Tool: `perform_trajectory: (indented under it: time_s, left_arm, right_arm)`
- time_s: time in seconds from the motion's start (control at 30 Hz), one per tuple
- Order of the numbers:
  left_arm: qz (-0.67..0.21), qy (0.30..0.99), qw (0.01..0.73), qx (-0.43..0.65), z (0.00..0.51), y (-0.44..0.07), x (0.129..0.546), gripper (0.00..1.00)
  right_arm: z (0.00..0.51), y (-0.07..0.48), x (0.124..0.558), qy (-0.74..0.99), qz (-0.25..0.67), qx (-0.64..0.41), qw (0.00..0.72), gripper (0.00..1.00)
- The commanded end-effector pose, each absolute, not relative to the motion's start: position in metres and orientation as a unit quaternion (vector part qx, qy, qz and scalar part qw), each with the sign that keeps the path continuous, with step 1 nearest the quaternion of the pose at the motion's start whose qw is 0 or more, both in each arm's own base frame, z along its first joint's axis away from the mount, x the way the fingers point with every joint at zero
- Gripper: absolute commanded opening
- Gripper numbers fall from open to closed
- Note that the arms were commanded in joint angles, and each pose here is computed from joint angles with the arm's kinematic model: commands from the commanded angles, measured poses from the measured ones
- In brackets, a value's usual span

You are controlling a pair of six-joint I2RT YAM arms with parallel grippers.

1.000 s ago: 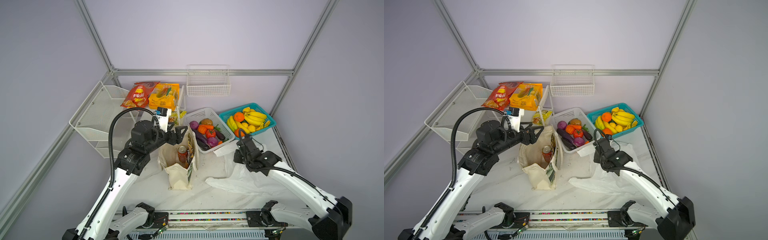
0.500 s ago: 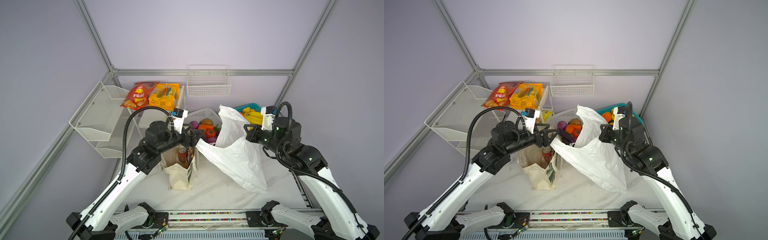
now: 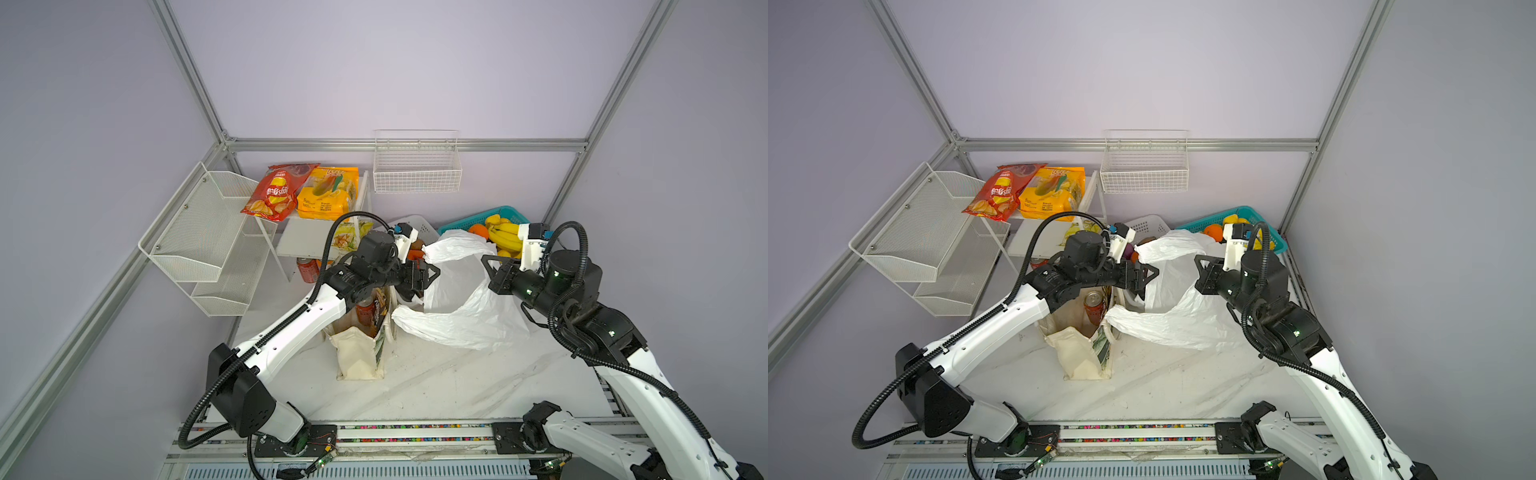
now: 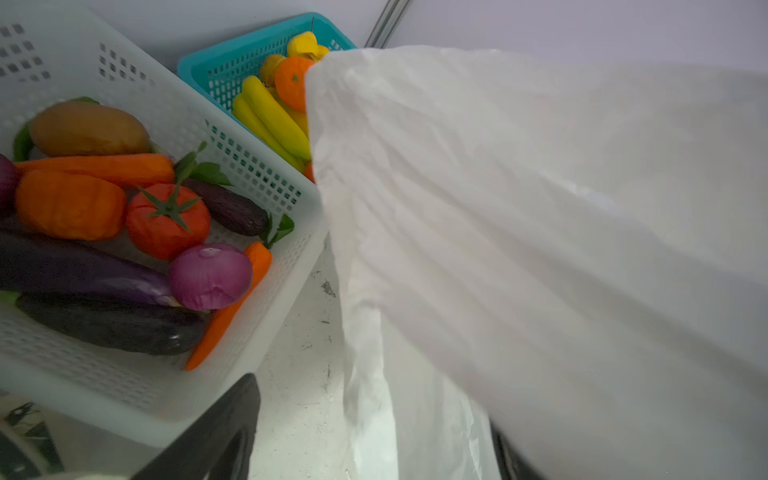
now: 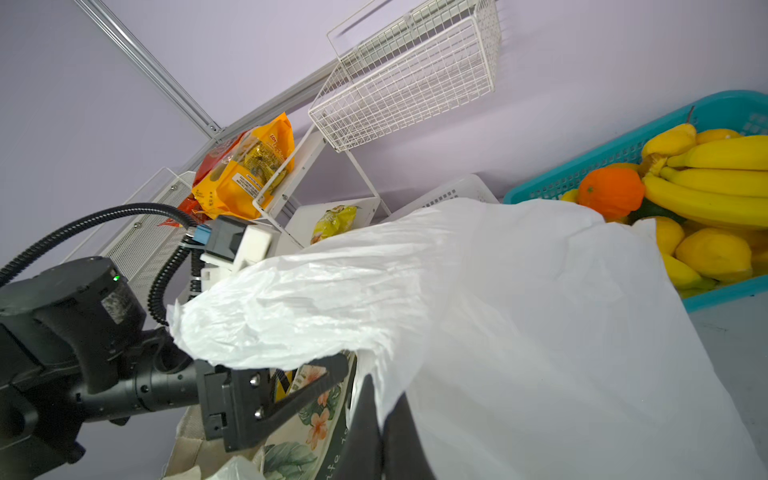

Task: Place the mixed food into the grocery bags and tie them
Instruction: 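Pass the white plastic bag from the right gripper to the left gripper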

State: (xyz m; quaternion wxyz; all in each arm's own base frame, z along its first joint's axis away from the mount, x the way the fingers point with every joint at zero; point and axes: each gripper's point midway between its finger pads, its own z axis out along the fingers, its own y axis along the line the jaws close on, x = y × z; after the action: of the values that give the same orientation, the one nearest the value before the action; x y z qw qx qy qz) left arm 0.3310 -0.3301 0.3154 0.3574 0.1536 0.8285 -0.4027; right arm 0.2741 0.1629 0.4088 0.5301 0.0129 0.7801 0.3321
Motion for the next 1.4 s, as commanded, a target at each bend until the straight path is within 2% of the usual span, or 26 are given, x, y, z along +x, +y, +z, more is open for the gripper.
perform_trajectory:
  time_s: [0.0, 0.5, 0.57, 0.73, 0.87, 0.97, 1.1, 1.27, 1.37]
  left_arm:
    - [-0.434, 0.797, 0.399, 0.13, 0.347, -0.335, 0.336, 0.84]
    - [-0.443, 0.798, 0.396, 0.104, 0.32, -0.344, 0.329, 0.77]
    - [-0.436, 0.797, 0.406, 0.104, 0.317, -0.341, 0.33, 0.67]
    - [-0.432, 0.774, 0.446, 0.127, 0.338, -0.339, 0.333, 0.28]
    - [-0.436, 0.743, 0.474, 0.183, 0.38, -0.338, 0.322, 0.0]
    - [-0.441, 0.704, 0.513, 0.215, 0.438, -0.322, 0.301, 0.0]
    - [-0.438, 0.678, 0.547, 0.222, 0.487, -0.304, 0.284, 0.0]
    - [-0.375, 0.71, 0.568, 0.184, 0.495, -0.276, 0.291, 0.0]
    - [-0.383, 0.713, 0.559, 0.182, 0.491, -0.278, 0.292, 0.0]
  right_arm:
    - [0.438, 0.167, 0.274, 0.733, 0.392, 0.036, 0.555, 0.0]
    - [0.453, 0.144, 0.283, 0.674, 0.431, 0.147, 0.582, 0.0]
    - [0.453, 0.144, 0.284, 0.671, 0.433, 0.149, 0.582, 0.0]
    - [0.445, 0.142, 0.286, 0.683, 0.41, 0.143, 0.588, 0.0]
    - [0.437, 0.131, 0.287, 0.719, 0.322, 0.104, 0.607, 0.0]
    - [0.445, 0.114, 0.291, 0.749, 0.229, 0.086, 0.616, 0.0]
    - [0.455, 0.126, 0.295, 0.754, 0.231, 0.049, 0.613, 0.0]
    - [0.431, 0.151, 0.315, 0.791, 0.223, 0.011, 0.57, 0.08]
    - [0.422, 0.155, 0.32, 0.801, 0.211, -0.001, 0.56, 0.16]
